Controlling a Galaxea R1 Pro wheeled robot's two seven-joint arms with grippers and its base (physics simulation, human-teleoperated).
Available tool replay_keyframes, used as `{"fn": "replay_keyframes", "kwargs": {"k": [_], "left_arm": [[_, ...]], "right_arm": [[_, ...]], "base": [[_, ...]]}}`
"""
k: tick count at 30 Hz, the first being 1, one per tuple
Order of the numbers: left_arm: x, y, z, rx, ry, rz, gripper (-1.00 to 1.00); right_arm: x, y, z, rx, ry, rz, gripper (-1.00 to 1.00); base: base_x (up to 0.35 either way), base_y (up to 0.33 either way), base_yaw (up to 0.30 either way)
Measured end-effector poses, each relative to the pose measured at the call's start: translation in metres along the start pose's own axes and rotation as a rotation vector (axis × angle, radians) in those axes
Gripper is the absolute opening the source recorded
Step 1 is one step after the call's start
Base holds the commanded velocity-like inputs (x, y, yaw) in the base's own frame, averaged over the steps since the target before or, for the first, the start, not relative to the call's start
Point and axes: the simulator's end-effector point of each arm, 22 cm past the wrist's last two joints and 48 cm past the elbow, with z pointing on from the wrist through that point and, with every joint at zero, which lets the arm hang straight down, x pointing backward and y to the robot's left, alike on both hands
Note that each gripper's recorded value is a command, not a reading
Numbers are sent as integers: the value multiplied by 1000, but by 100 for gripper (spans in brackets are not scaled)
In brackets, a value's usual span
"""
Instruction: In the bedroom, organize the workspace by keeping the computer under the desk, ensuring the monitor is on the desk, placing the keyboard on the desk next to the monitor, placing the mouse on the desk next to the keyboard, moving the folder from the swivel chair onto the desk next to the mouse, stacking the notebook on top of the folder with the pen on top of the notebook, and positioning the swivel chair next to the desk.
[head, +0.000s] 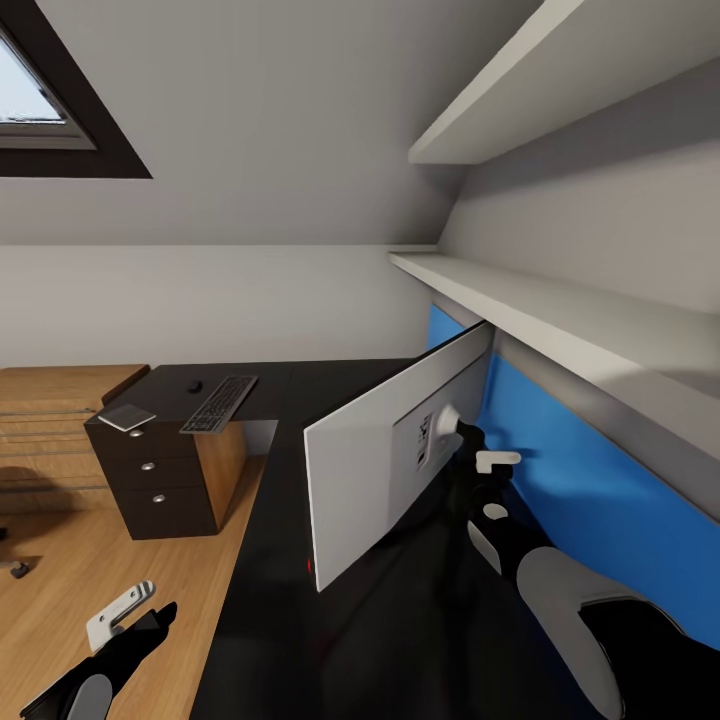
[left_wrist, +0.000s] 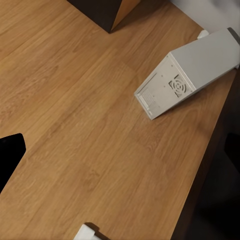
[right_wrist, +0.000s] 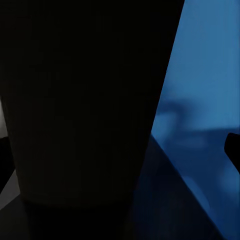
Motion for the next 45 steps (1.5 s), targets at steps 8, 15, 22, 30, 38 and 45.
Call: {"fn": "replay_keyframes", "kwargs": {"k": [8, 15, 22, 30, 38, 45], "left_arm": [[0, 0, 0, 0, 0, 0, 100], [0, 0, 0, 0, 0, 0, 100], [0, -1, 0, 1, 1, 1, 100], [1, -1, 0, 1, 2, 2, 100], [1, -1, 0, 1, 2, 2, 100], [13, 4, 5, -11, 30, 4, 100]], "right_arm": [[0, 0, 0, 0, 1, 0, 100], [1, 1, 0, -4, 1, -6, 100], [0, -1, 0, 3, 1, 1, 100], [0, 0, 0, 5, -1, 2, 100], [-2, 1, 0, 4, -4, 2, 100], [-30, 15, 2, -10, -57, 25, 100]], "base": [[0, 0, 0], [-79, 0, 0], [-204, 0, 0], [-318, 0, 0], [-333, 2, 0], [-236, 55, 0]]}}
